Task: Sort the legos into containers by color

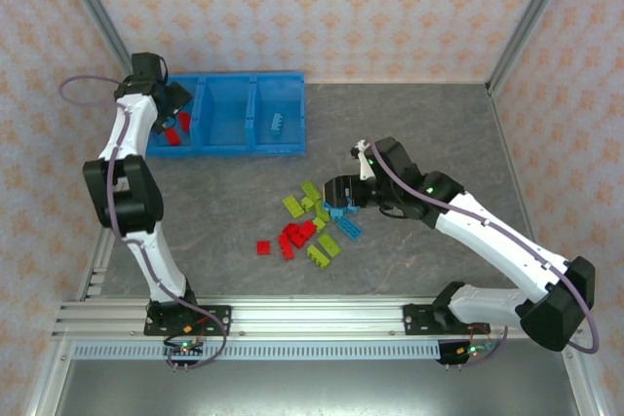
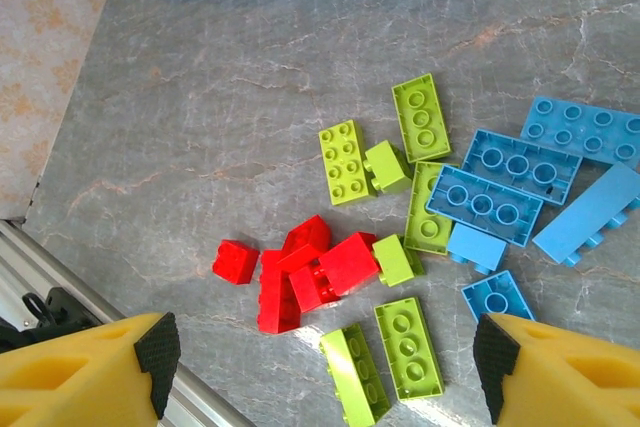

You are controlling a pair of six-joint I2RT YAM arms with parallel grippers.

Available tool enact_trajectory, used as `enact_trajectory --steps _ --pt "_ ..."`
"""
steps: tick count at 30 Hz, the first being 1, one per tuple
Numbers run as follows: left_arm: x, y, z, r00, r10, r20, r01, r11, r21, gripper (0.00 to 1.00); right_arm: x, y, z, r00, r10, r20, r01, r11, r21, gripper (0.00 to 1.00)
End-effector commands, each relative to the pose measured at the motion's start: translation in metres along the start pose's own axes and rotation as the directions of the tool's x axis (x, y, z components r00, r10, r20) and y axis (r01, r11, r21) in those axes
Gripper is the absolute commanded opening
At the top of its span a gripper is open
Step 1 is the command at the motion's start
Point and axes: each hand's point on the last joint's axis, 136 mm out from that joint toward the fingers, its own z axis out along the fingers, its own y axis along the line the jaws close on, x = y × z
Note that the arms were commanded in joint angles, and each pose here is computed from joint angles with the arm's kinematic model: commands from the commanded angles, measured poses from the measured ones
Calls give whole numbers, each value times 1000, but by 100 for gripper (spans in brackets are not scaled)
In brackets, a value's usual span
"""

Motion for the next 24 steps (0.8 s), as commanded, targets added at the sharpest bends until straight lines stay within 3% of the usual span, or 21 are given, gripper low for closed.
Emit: enact_trajectory --steps 1,4,7,10,12,14,17,20,24 --pt "8 -33 -79 997 6 81 -20 985 172 85 -1 -10 5 1000 18 19 -19 999 40 79" --pt "52 -49 -133 985 123 125 -153 952 266 85 1 -29 19 1000 19 11 -21 991 135 79" --pt "109 -58 -177 933 312 182 -354 886 300 85 0 -53 30 1000 22 15 -25 965 261 79" --pt "171 -61 -203 815 538 215 -579 740 343 85 -1 -69 45 999 48 -1 -45 938 345 79" --pt "211 -60 -215 709 674 209 -690 598 408 85 -2 -73 58 996 93 2 -87 927 366 79" --pt "243 -52 -227 571 795 206 -779 445 442 87 2 -71 79 986 166 -18 -150 925 349 79" --pt "259 -36 -228 426 883 196 -859 327 394 91 9 -68 107 962 267 -52 -235 912 335 77" --pt "268 -27 -223 362 915 179 -881 273 388 93 11 -90 114 951 310 -22 -266 849 456 74" --pt "273 -24 -219 351 921 169 -879 262 398 96 4 -126 95 952 286 107 -289 734 615 74"
